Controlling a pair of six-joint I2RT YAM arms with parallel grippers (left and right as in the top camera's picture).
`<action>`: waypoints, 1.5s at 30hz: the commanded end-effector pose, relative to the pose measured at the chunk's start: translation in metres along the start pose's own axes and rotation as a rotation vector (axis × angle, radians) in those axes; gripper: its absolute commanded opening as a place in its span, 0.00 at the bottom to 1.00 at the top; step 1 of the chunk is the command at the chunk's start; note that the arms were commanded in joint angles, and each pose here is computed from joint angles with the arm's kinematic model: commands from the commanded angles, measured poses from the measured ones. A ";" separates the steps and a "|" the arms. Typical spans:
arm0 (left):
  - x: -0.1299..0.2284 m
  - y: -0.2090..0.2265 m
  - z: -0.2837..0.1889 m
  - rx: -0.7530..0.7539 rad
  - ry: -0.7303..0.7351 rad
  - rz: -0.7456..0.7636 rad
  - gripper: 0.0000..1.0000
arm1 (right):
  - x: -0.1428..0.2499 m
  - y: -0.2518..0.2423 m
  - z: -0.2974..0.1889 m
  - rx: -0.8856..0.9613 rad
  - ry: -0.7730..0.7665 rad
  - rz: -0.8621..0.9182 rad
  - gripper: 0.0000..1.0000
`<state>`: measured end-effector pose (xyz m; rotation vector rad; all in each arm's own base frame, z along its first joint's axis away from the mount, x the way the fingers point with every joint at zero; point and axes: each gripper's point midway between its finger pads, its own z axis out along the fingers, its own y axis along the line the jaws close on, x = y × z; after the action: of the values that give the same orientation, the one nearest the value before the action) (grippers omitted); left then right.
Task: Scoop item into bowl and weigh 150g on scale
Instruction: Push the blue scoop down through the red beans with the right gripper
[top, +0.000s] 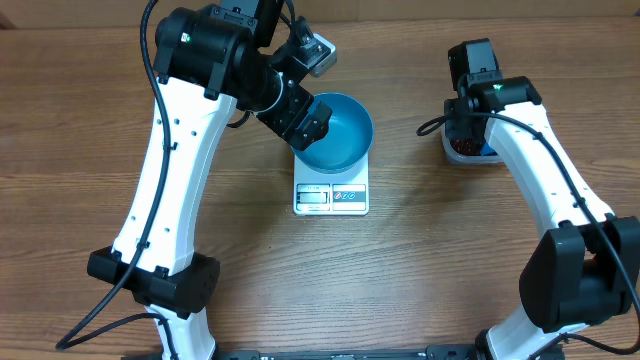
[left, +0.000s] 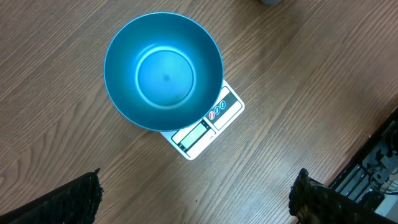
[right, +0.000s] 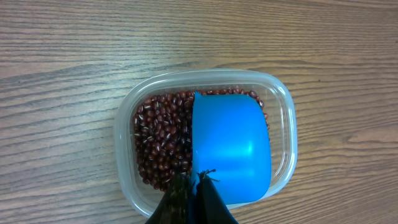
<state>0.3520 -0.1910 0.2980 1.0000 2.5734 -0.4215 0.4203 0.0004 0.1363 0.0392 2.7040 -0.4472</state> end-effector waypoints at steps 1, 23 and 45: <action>-0.001 -0.001 0.003 0.013 0.002 0.014 1.00 | 0.007 -0.008 0.005 0.065 0.024 -0.002 0.04; -0.001 -0.001 0.003 0.013 0.002 0.015 1.00 | 0.000 -0.015 0.004 0.116 -0.002 -0.080 0.04; -0.001 -0.001 0.003 0.013 0.002 0.015 1.00 | 0.021 0.017 0.024 -0.030 0.100 -0.111 0.04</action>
<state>0.3519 -0.1909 0.2981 0.9999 2.5730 -0.4214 0.4159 -0.0024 0.1162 -0.0839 2.7673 -0.5513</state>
